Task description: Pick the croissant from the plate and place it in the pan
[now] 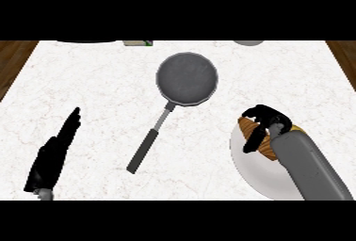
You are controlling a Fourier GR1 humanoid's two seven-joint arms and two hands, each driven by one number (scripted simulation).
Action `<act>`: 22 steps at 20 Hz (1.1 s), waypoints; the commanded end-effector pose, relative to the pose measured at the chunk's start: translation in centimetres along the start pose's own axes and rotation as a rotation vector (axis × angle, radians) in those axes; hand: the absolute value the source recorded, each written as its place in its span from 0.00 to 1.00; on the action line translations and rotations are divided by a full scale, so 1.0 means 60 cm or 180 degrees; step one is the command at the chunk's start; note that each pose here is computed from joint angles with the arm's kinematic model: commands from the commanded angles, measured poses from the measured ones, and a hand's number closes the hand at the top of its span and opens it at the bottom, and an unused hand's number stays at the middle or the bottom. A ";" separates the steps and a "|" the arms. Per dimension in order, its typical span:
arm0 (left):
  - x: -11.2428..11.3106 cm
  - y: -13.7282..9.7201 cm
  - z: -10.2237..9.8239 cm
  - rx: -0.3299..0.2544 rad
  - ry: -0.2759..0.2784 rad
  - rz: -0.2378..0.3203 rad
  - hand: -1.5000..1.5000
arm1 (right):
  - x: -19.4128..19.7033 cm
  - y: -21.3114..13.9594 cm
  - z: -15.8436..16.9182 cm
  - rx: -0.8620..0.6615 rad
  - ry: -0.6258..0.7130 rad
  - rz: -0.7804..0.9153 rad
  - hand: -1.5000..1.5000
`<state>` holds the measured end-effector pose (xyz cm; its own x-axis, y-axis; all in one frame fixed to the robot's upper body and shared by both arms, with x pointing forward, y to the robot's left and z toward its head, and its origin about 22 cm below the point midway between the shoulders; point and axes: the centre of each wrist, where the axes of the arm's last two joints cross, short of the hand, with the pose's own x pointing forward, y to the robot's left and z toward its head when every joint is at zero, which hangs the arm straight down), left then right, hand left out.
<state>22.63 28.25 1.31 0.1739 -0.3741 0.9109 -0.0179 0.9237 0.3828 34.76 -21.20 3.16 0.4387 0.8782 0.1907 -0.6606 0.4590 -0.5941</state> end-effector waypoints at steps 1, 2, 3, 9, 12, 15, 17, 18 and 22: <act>0.003 0.004 -0.009 0.0013 -0.0050 0.0055 0.50 | 0.015 0.008 -0.009 -0.0085 -0.0085 -0.0182 1.00; -0.009 0.010 0.007 0.0061 -0.0021 -0.0005 0.50 | -0.026 0.000 -0.034 -0.0002 -0.0102 -0.0223 1.00; 0.023 -0.027 0.035 0.0062 -0.0034 0.0023 0.50 | -0.027 0.020 -0.008 0.0004 -0.0114 -0.0252 1.00; -0.022 0.007 -0.007 0.0005 -0.0018 0.0066 0.50 | -0.009 0.040 -0.030 0.0117 -0.0163 -0.0389 1.00; 0.025 0.029 0.013 -0.0017 -0.0022 -0.0024 0.50 | -0.030 0.029 -0.004 -0.0072 -0.0129 -0.0488 1.00; -0.021 0.019 0.006 0.0022 0.0020 -0.0015 0.50 | -0.055 0.026 0.009 -0.0515 0.0330 -0.0364 1.00; -0.011 0.005 0.007 0.0052 0.0044 0.0014 0.50 | -0.089 0.018 0.015 -0.0862 0.0523 -0.0378 1.00; -0.005 0.006 0.015 -0.0032 -0.0006 0.0005 0.50 | -0.059 0.018 0.017 -0.0992 0.0523 -0.0451 1.00; -0.017 0.025 0.002 0.0009 0.0036 0.0015 0.50 | -0.055 -0.005 0.063 -0.1938 0.0459 -0.0293 1.00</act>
<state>22.12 29.10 0.80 0.1801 -0.3699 0.9115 -0.0244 0.9246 0.3800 31.67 -23.86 3.38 0.5843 0.7936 0.1699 -0.3365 0.4274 -0.8391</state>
